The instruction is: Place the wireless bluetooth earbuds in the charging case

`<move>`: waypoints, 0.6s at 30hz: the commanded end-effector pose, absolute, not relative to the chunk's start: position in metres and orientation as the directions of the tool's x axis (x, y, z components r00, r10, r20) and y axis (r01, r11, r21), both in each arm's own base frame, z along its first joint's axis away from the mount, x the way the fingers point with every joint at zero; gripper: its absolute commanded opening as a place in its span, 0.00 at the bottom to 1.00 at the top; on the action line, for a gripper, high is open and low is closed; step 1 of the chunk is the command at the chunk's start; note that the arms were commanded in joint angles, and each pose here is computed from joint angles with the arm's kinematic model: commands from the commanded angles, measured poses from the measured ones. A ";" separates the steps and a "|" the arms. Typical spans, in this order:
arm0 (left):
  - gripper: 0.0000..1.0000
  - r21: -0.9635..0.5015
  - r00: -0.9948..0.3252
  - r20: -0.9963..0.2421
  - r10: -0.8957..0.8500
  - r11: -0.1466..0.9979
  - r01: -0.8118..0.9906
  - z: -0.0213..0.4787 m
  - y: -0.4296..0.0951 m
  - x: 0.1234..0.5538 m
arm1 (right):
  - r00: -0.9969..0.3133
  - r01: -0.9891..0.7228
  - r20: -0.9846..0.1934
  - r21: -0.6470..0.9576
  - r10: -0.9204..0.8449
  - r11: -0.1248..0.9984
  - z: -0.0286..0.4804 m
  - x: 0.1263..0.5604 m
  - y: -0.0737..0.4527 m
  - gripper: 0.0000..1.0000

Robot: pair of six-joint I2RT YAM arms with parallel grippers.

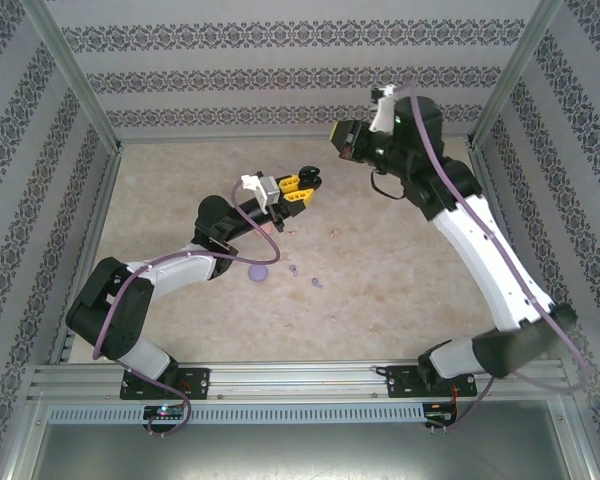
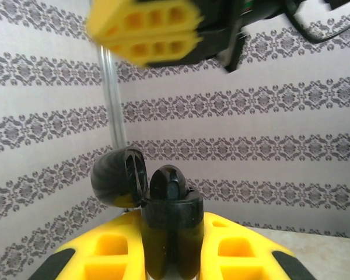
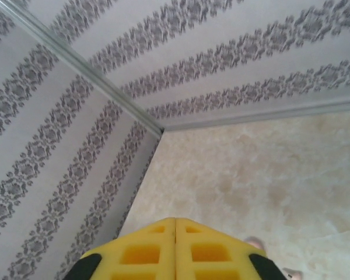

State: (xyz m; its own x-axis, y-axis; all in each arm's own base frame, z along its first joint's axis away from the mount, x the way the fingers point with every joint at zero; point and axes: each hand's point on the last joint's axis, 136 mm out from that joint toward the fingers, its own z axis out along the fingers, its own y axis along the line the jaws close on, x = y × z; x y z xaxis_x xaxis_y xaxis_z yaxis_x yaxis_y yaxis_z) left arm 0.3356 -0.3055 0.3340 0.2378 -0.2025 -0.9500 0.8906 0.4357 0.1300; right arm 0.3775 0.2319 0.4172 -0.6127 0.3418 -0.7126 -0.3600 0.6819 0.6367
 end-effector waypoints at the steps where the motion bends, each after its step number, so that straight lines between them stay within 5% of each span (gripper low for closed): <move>1: 0.00 0.136 0.215 -0.957 -0.195 0.353 0.926 0.335 -0.318 0.327 | -0.742 -0.366 -0.635 0.653 0.215 0.663 0.384 0.374 0.254 0.00; 10: 0.00 0.123 0.198 -0.963 -0.183 0.355 0.927 0.331 -0.323 0.332 | -0.808 -0.371 -0.580 0.637 0.103 0.676 0.351 0.354 0.271 0.00; 18: 0.00 0.078 0.167 -0.965 -0.202 0.384 0.920 0.327 -0.324 0.345 | -0.776 -0.269 -0.595 0.611 0.208 0.745 0.340 0.324 0.224 0.00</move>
State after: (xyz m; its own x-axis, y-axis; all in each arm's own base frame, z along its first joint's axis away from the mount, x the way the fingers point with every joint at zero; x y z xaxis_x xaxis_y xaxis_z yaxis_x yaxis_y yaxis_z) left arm 0.3374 -0.3231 0.3122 0.1617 -0.1646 -0.9730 0.9265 0.3647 0.0923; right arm 0.3305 0.2412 0.3444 -0.7859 0.1648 -0.5959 -0.3199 0.7164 0.6200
